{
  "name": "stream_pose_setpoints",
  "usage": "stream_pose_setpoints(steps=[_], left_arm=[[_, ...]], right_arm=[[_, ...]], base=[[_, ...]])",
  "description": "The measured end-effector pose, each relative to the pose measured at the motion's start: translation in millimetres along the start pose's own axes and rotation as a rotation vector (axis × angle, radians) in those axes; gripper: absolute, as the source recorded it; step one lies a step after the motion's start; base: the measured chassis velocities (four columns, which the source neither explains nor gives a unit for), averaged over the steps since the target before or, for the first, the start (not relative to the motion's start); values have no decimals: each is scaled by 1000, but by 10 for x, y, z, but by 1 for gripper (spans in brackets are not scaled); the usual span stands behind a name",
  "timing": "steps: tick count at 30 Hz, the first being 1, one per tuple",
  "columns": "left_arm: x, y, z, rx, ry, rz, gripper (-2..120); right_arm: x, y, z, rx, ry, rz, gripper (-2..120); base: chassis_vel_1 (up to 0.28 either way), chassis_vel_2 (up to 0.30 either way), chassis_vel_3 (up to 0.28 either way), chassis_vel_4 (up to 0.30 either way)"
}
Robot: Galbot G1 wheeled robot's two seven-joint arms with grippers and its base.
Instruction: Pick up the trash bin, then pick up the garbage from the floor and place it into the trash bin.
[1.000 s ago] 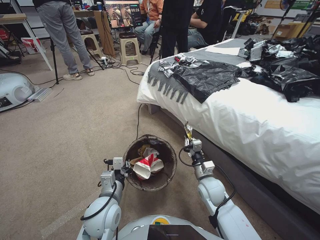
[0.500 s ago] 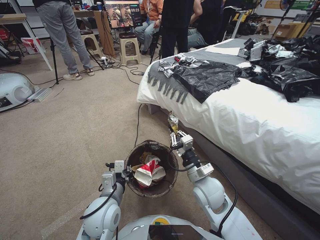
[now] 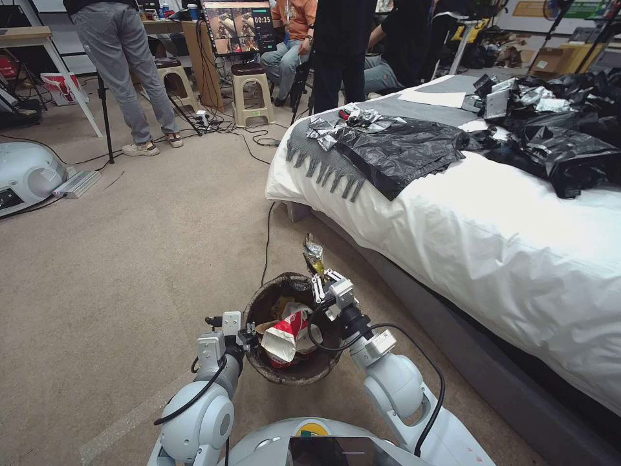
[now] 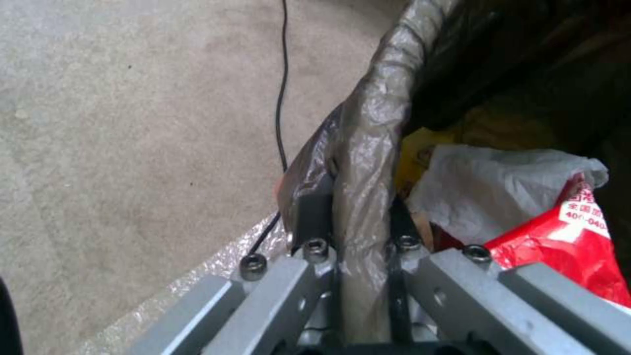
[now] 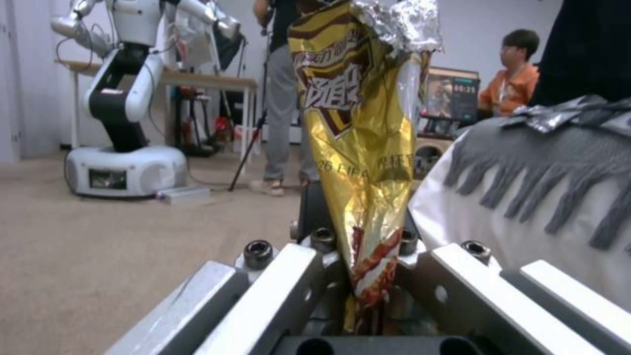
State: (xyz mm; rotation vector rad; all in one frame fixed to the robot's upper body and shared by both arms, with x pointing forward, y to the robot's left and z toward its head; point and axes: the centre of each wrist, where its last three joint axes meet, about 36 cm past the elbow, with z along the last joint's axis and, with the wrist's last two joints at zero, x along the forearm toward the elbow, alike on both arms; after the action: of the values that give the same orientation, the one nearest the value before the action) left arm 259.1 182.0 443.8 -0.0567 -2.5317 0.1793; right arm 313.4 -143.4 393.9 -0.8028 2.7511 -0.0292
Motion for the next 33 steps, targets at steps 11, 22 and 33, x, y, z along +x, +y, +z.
stream_pose_setpoints(steps=[11,22,33], left_arm=[[1,-13,-13,9,4,9,0],[0,-22,-21,16,3,13,0],[-3,-23,-28,21,1,16,0]], right_arm=[[53,127,174,-12,32,-19,0],[95,225,298,-23,58,-28,0],[127,249,352,-21,63,-45,34]], base=[[0,0,0,0],[0,0,0,0],[0,0,0,0]])
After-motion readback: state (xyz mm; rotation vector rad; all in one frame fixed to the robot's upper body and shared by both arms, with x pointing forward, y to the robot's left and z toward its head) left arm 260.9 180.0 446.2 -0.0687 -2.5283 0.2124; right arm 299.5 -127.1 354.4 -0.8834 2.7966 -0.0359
